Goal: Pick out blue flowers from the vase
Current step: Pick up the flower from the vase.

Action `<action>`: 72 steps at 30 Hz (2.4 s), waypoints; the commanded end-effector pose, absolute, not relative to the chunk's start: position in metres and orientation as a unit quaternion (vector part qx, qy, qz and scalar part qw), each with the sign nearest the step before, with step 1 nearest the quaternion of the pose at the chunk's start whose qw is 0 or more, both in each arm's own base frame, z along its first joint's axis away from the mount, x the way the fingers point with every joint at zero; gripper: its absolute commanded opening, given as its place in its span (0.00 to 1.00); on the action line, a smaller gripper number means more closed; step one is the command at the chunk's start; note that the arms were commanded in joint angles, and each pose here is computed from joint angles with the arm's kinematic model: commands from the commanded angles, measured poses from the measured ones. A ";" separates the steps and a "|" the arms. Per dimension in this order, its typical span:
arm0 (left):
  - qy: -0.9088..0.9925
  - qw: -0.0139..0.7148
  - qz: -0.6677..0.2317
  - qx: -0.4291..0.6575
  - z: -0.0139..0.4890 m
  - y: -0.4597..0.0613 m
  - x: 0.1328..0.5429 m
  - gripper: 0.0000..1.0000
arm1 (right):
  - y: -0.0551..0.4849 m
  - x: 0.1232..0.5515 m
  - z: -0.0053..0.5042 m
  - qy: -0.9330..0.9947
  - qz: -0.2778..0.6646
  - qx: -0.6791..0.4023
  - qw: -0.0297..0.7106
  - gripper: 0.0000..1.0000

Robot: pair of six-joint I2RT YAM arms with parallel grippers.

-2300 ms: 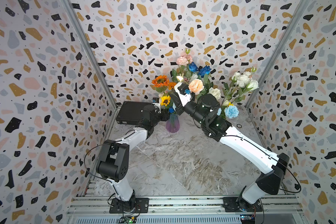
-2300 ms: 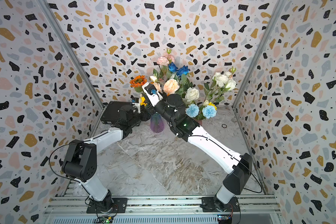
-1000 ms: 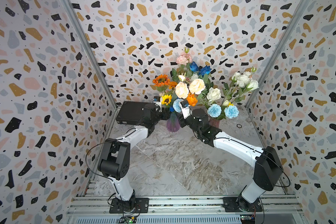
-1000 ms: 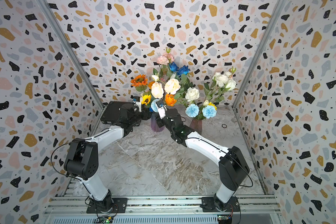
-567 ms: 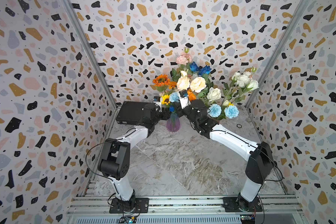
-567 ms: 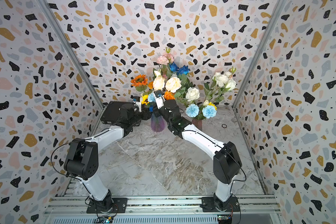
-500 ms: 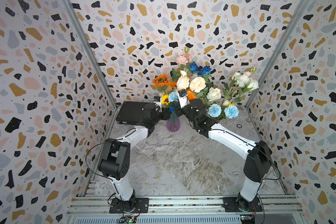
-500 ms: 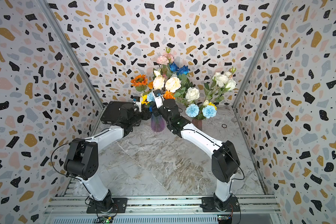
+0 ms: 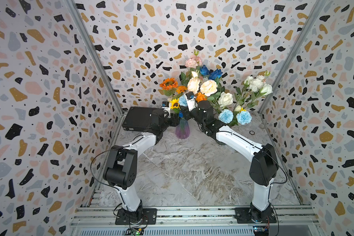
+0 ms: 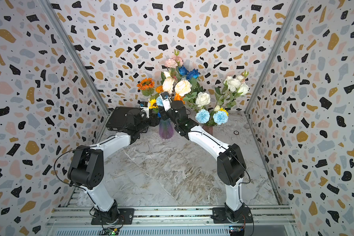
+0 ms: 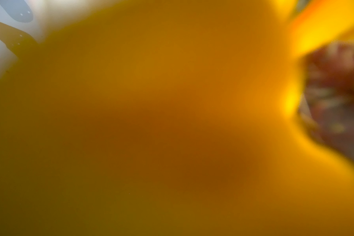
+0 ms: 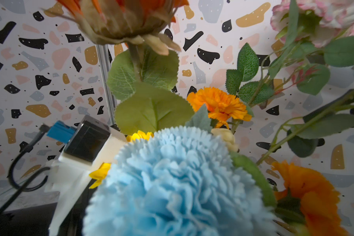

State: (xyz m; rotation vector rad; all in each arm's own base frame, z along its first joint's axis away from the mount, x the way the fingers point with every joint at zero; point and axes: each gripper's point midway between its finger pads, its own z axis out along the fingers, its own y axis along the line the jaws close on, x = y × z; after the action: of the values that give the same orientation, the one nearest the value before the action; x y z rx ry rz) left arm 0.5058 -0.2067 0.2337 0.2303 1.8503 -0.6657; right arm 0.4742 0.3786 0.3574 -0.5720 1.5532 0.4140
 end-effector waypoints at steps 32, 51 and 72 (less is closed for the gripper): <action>0.805 0.519 -0.272 0.096 0.200 -0.209 0.509 0.62 | 0.369 0.390 0.514 0.543 0.243 -0.297 0.747 0.30; 0.808 0.516 -0.271 0.091 0.200 -0.208 0.510 0.62 | 0.369 0.311 0.557 0.488 0.251 -0.355 0.757 0.29; 0.814 0.514 -0.254 0.098 0.202 -0.203 0.507 0.63 | 0.296 0.216 0.590 0.487 0.282 -0.323 0.761 0.29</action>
State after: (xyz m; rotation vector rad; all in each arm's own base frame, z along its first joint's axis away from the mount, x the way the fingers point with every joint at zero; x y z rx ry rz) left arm 0.5099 -0.2072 0.2324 0.2283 1.8463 -0.6610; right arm 0.2308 0.3193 0.5747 -0.7624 1.0578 0.5774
